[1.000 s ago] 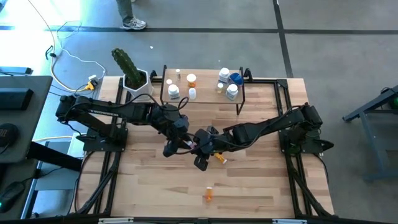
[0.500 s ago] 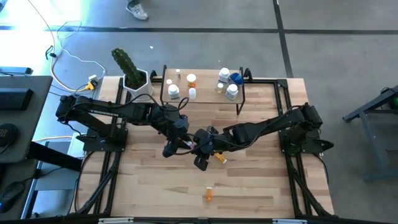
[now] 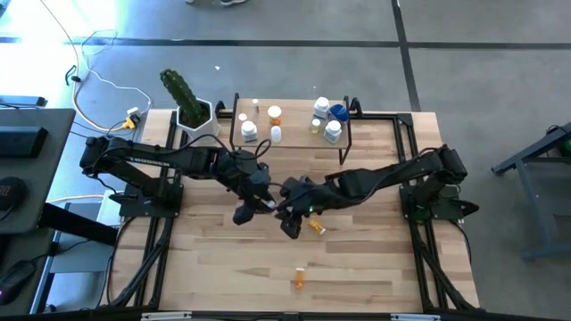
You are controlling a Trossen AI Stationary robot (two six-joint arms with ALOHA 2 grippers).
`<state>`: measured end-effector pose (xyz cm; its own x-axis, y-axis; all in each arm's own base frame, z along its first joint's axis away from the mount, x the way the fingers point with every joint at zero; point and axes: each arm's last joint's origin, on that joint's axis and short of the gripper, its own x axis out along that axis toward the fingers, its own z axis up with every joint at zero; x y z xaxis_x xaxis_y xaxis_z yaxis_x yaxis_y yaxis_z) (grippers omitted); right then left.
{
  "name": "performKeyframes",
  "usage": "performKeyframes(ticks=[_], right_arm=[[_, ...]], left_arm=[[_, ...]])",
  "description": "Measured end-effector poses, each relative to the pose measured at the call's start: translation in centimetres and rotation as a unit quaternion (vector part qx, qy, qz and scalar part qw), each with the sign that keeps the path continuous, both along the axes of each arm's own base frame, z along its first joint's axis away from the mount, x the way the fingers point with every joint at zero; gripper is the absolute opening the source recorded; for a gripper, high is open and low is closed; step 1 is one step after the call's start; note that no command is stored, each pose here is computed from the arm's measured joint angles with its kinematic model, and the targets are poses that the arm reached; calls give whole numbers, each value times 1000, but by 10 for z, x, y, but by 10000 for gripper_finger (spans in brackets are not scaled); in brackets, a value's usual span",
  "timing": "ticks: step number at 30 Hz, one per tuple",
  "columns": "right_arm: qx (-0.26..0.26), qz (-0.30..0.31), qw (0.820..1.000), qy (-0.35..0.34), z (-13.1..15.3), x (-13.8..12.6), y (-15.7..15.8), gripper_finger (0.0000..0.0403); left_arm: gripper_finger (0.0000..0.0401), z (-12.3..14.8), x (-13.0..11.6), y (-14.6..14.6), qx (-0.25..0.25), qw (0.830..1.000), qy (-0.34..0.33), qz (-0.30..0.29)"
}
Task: Pick and place medicine bottles onto shelf by color
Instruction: Put the pink pill bottle on the shelf
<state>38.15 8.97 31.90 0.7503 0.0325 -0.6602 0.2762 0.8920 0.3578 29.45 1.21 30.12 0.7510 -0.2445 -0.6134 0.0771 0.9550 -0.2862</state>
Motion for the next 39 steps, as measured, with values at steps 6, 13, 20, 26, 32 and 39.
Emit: performKeyframes(ticks=[6, 13, 20, 26, 32, 39], right_arm=[[-14, -22, 1000, -5, 19, -16, -13, 190], [-44, -38, 998, -15, 40, -33, -36, 190], [-93, -79, 992, -31, 65, -57, -70, 190], [-140, -130, 981, -33, 83, -82, -99, 190], [-178, -198, 963, -46, 100, -104, -123, 190], [-215, -232, 948, -41, 108, -119, -145, 190]], left_arm=[[113, -1, -3, 13, 15, 999, 10, 38], [113, 3, -8, 36, 27, 997, 25, 66], [113, 32, -16, 69, 80, 990, 20, 117], [113, 58, -29, 100, 114, 980, 10, 163], [113, 85, -46, 125, 154, 964, 0, 218], [113, 124, -62, 142, 221, 936, -35, 271]])
